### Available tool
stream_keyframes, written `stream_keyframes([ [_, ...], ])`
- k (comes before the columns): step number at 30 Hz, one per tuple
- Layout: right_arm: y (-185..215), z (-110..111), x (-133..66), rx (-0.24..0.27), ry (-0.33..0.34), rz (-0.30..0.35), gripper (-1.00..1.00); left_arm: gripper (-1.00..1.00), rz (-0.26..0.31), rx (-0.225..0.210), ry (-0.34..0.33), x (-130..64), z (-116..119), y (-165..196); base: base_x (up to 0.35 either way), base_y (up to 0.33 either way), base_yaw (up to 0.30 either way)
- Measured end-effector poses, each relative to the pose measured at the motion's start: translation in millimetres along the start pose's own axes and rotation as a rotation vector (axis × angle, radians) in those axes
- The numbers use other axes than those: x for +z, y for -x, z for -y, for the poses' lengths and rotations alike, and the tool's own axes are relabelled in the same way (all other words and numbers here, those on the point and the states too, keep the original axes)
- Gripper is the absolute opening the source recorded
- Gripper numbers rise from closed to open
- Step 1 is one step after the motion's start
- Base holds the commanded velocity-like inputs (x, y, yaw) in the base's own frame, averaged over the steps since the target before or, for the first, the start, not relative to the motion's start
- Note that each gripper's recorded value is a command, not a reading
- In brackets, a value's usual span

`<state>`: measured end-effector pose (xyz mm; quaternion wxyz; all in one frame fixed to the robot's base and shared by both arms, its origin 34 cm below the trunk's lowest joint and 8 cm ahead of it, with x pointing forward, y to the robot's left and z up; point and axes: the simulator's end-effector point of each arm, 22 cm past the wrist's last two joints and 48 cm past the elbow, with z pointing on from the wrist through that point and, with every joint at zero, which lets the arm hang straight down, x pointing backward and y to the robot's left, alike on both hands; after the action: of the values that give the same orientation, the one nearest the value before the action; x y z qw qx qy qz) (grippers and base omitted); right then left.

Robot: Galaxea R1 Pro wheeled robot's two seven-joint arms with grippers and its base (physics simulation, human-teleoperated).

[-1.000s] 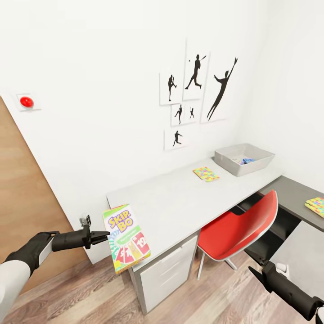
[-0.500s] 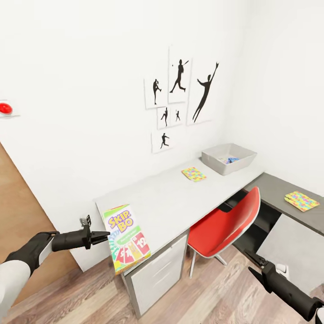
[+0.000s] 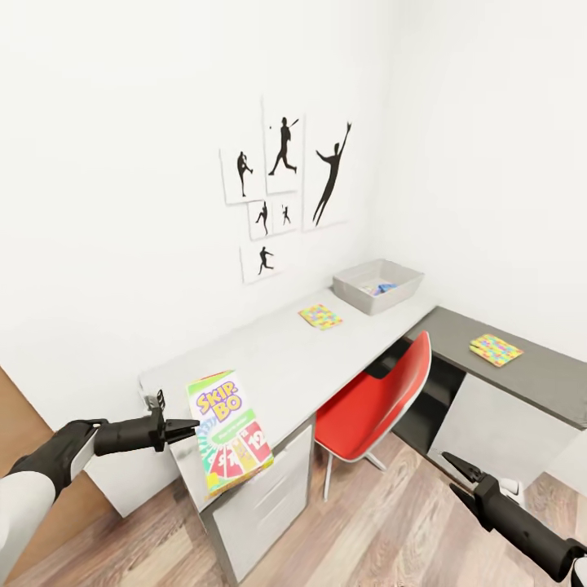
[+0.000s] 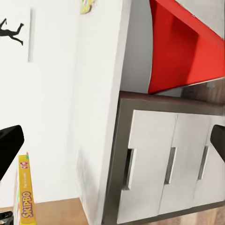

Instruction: Put all the toys in the child's room - the three board games (two on the bed and one on the table), the two jigsaw puzzles on the table, and the tennis ball on the table - inside the toy box on the table in the child's room.

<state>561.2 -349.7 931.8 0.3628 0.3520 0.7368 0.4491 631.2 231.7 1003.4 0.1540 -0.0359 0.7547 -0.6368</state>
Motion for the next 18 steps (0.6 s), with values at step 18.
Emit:
stream_keyframes([
  [18, 0.9, -12.5, -8.9, -0.008, 0.010, 0.004, 1.00, -1.00, 0.004, 0.016, -0.004, -3.9, 16.8, -1.9, 0.000, 0.000, -0.253],
])
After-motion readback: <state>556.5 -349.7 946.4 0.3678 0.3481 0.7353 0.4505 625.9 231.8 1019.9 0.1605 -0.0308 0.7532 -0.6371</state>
